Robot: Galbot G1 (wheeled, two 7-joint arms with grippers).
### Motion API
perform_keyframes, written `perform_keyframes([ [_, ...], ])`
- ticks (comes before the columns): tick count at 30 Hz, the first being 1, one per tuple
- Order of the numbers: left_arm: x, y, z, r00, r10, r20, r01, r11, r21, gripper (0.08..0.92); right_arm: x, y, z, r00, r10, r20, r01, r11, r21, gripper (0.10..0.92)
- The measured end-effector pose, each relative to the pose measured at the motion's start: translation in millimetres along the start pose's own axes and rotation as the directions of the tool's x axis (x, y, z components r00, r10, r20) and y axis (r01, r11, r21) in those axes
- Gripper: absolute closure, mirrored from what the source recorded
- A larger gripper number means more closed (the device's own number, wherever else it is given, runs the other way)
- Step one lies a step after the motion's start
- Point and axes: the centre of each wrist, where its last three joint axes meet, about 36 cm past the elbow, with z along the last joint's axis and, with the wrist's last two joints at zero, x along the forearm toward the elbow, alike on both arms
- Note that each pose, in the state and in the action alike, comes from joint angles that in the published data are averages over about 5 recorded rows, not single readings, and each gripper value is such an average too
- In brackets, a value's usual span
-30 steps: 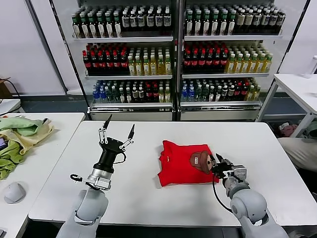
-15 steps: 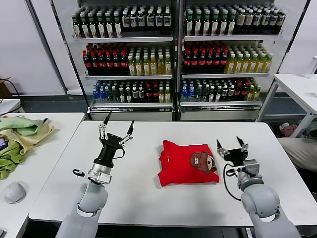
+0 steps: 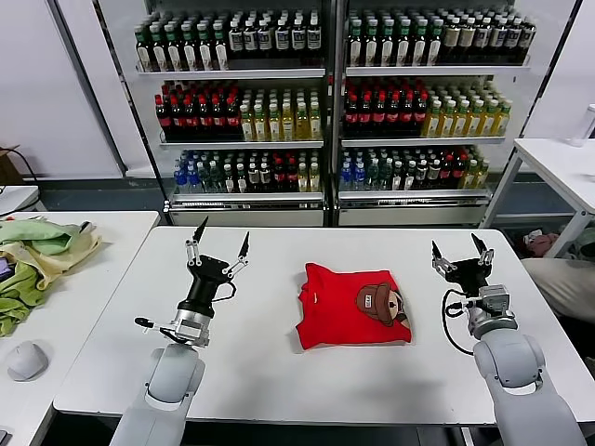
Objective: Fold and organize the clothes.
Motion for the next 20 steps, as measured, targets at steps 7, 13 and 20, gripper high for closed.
perform_keyframes([
  [7, -1, -8, -1, 1.0, -0.002, -0.01, 0.003, 0.998, 0.057, 0.177, -9, -7, 9, 0.999, 0.004, 0.038, -0.006, 0.999, 0.046, 0.2],
  [13, -6, -7, 3, 0.9998, -0.011, -0.017, 0.012, 0.997, 0.08, 0.177, -14, -7, 18, 0.997, -0.008, 0.075, 0.0, 0.995, 0.097, 0.2],
  [20, -6, -6, 7, 0.9985, -0.028, -0.048, 0.032, 0.996, 0.086, 0.177, -22, -6, 25, 0.995, -0.012, 0.103, -0.002, 0.991, 0.131, 0.2],
])
